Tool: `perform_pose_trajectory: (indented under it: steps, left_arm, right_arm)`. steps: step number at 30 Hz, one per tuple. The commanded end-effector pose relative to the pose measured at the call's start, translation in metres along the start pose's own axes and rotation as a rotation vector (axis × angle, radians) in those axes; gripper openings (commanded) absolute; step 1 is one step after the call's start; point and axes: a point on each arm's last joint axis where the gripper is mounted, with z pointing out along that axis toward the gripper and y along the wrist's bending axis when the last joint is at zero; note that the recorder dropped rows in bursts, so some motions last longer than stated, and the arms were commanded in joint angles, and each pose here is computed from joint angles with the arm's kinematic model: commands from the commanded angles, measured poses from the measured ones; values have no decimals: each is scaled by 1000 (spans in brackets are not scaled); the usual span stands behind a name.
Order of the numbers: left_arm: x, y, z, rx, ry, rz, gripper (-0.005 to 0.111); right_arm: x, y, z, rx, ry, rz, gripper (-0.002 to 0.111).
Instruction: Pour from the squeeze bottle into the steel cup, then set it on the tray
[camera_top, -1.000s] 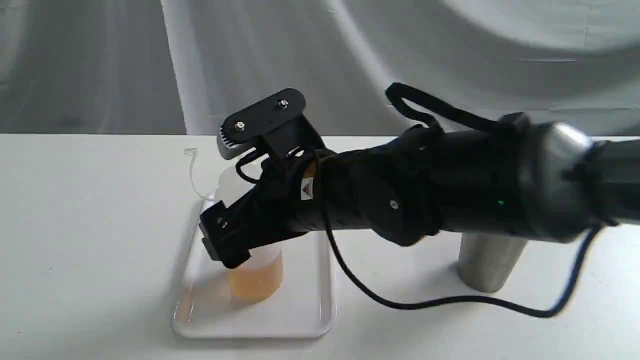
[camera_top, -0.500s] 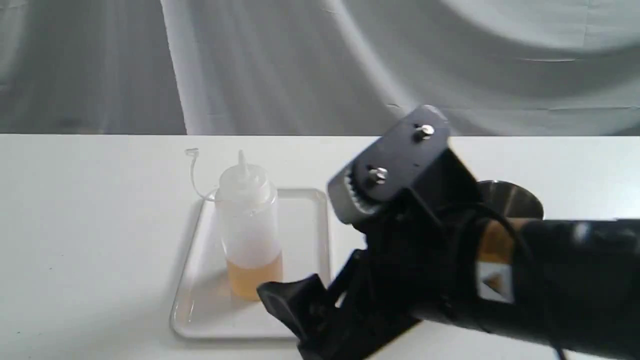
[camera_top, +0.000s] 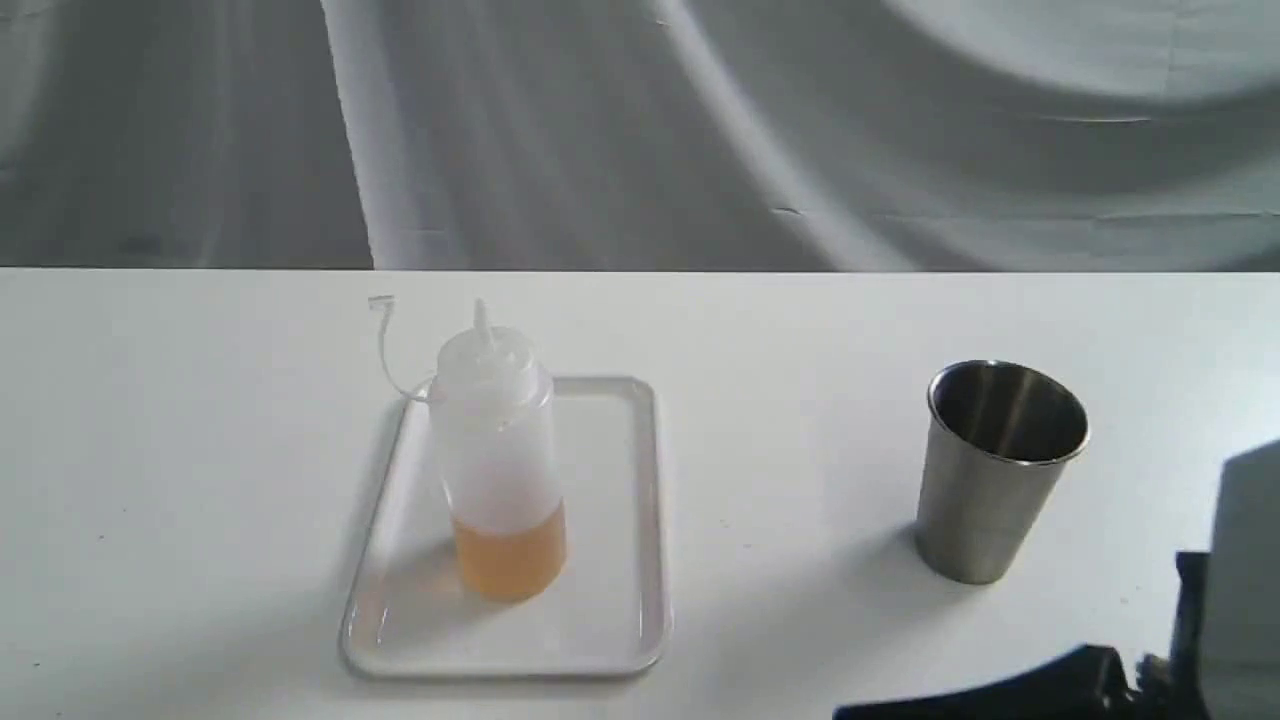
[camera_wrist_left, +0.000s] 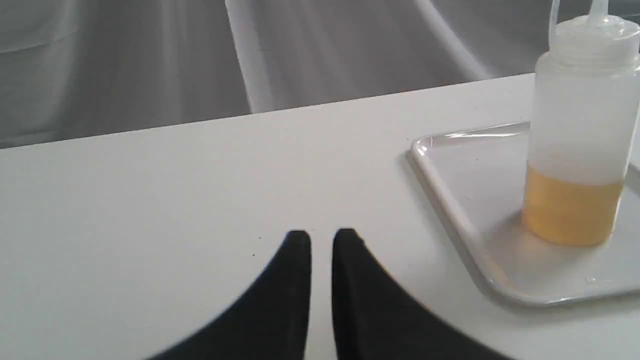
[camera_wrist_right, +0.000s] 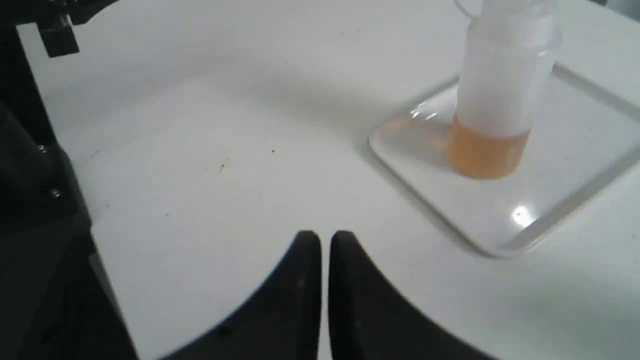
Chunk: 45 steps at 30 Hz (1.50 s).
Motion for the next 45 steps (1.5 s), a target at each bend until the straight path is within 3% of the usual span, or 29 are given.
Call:
perform_pose_trajectory:
  steps: [1, 9, 13, 20, 23, 30, 37, 45]
  left_arm:
    - [1, 0, 0, 2, -7, 2, 8]
    - [1, 0, 0, 2, -7, 2, 8]
    - [1, 0, 0, 2, -7, 2, 8]
    - [1, 0, 0, 2, -7, 2, 8]
    - [1, 0, 0, 2, -7, 2, 8]
    - [1, 0, 0, 2, -7, 2, 8]
    - [1, 0, 0, 2, -7, 2, 8]
    - [1, 0, 0, 2, -7, 2, 8]
  right_arm:
    - [6, 3, -8, -33, 34, 71, 0]
    - [0, -1, -6, 2, -173, 9, 0]
    - [12, -5, 1, 18, -327, -7, 0]
    - [39, -16, -14, 89, -379, 16, 0]
    - [44, -26, -30, 177, -454, 40, 0]
    - [51, -46, -72, 516, -628, 96, 0]
    - [69, -54, -93, 829, -590, 181, 0]
    - [78, -52, -101, 942, -630, 178, 0]
